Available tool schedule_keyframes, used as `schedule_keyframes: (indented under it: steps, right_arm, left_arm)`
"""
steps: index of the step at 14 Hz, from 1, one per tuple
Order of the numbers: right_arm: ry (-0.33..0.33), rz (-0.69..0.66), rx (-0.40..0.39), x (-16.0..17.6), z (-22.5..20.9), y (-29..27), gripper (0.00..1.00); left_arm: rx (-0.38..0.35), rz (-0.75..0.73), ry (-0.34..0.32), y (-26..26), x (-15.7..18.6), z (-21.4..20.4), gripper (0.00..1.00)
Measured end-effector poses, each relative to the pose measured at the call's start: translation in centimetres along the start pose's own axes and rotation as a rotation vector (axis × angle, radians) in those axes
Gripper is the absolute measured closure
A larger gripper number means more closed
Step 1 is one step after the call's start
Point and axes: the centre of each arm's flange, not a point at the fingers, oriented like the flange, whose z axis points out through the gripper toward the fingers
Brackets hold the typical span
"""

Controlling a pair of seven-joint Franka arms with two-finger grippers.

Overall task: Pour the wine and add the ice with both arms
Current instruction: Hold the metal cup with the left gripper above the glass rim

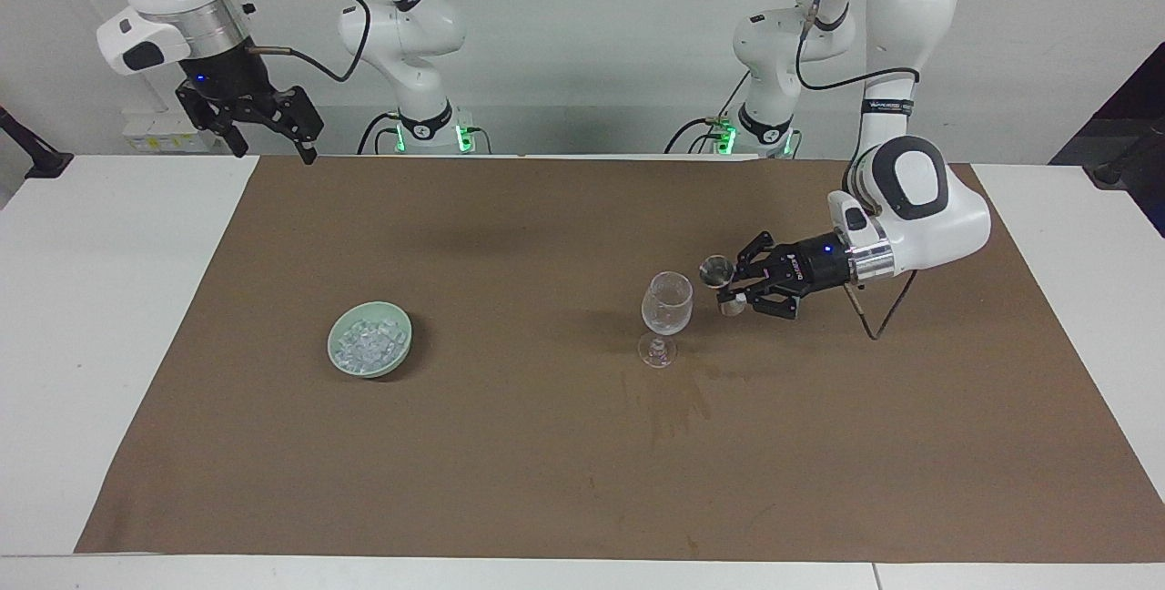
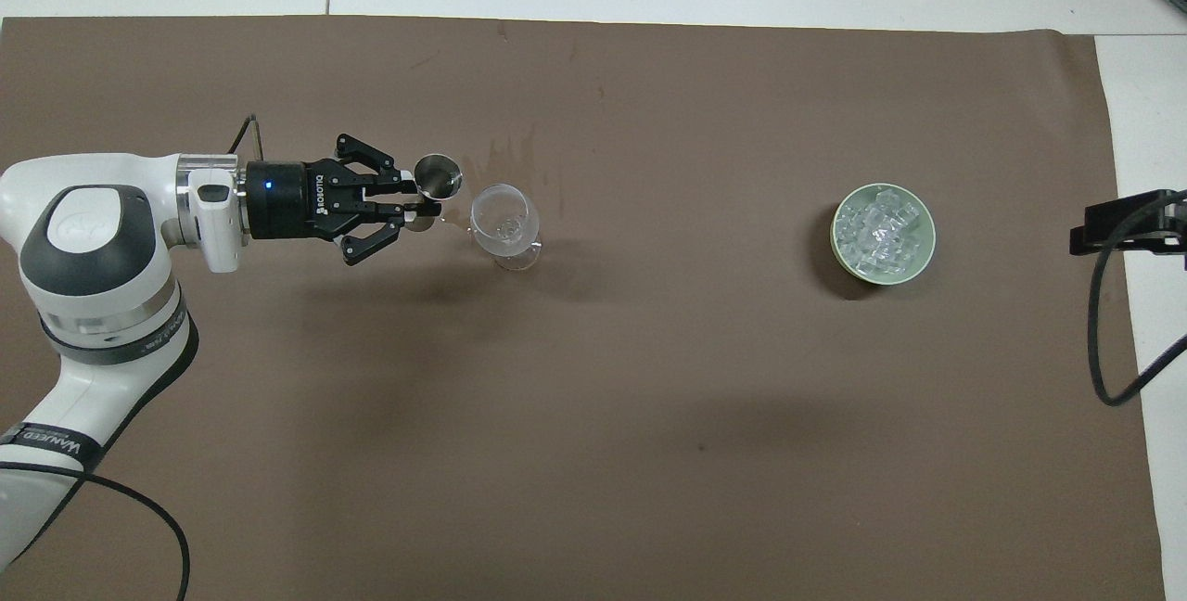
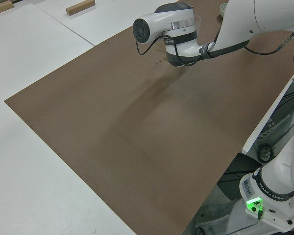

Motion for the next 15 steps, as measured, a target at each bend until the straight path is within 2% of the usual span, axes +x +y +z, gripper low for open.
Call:
schedule_keyframes:
  steps: [7, 15]
  right_arm:
    - [0.000, 0.000, 0.000, 0.0, 0.0, 0.0, 0.00]
    - [0.000, 0.000, 0.000, 0.0, 0.0, 0.0, 0.00]
  left_arm:
    - [-0.006, 0.010, -0.095, 0.5, 0.9, 0.1, 0.77]
    - [0.003, -0.006, -0.129, 0.7, 1.9, -0.5, 0.77]
